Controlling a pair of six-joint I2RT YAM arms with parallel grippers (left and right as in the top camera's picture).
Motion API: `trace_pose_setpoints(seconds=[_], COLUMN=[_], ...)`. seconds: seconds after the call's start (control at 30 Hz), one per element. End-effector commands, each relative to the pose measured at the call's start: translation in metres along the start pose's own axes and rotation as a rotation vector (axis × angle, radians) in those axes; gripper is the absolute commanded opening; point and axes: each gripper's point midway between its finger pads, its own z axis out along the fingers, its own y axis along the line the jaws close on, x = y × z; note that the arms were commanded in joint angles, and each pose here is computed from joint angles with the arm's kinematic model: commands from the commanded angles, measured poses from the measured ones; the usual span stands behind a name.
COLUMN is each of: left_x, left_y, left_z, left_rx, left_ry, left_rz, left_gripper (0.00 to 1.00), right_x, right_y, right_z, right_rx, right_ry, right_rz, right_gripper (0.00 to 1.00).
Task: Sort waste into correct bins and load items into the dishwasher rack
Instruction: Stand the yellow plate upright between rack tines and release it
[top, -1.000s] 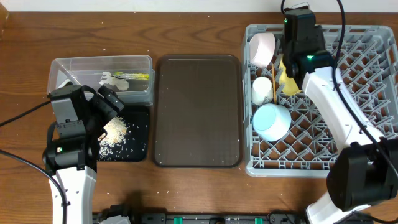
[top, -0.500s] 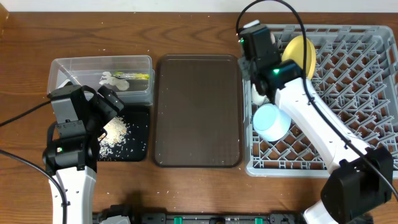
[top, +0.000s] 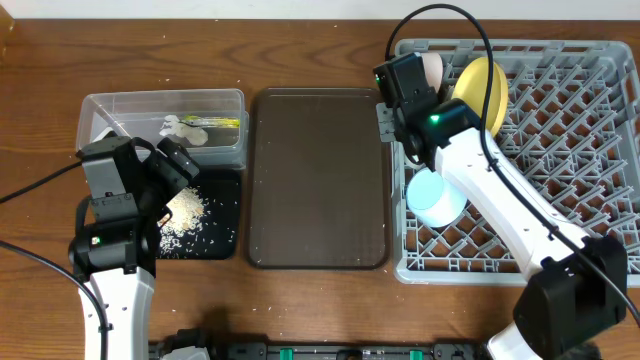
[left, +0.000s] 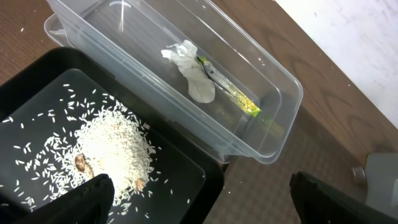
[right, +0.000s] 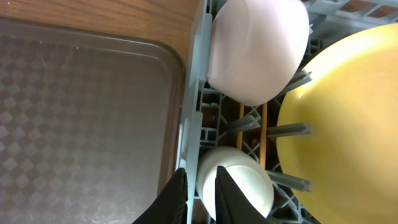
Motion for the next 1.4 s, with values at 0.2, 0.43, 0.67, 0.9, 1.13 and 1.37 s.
trace_pose_setpoints(seconds=[0.2, 0.43, 0.67, 0.9, 1.13, 1.37], left_x=[-0.008, -0.008, -0.008, -0.008, -0.008, -0.008], left_y=[-0.002, -0.002, -0.002, -0.002, -0.002, -0.002], left_z=[-0.004, -0.004, -0.004, -0.004, -0.004, -0.004], left_rx=[0.002, 0.003, 0.003, 0.002, 0.002, 0.002], left_ry=[-0.020, -0.019, -0.019, -0.020, -0.020, -0.020], left_rz=[-0.001, -0.001, -0.001, -0.001, -0.001, -0.001], left_gripper=[0.93, 0.93, 0.94, 0.93, 0.93, 0.93], right_x=[0.016, 0.025, 0.026, 0.024, 0.028, 0.033], right_y=[0.010, 0.013, 0.010, 0.000, 0.000, 0.001], right_z=[0.031, 0.055, 0.063, 0.067, 0.068, 0.074], right_rx=[0.014, 0.027, 0.035, 0.047, 0.049, 0.053], right_ry=[0.064, 0.094, 0.098, 0.099, 0.108, 0.125], right_rz=[-0.002, -0.007, 0.002, 0.043, 0.040, 0.034], right_gripper=[0.15, 0.18, 0.18, 0.17, 0.16, 0.16])
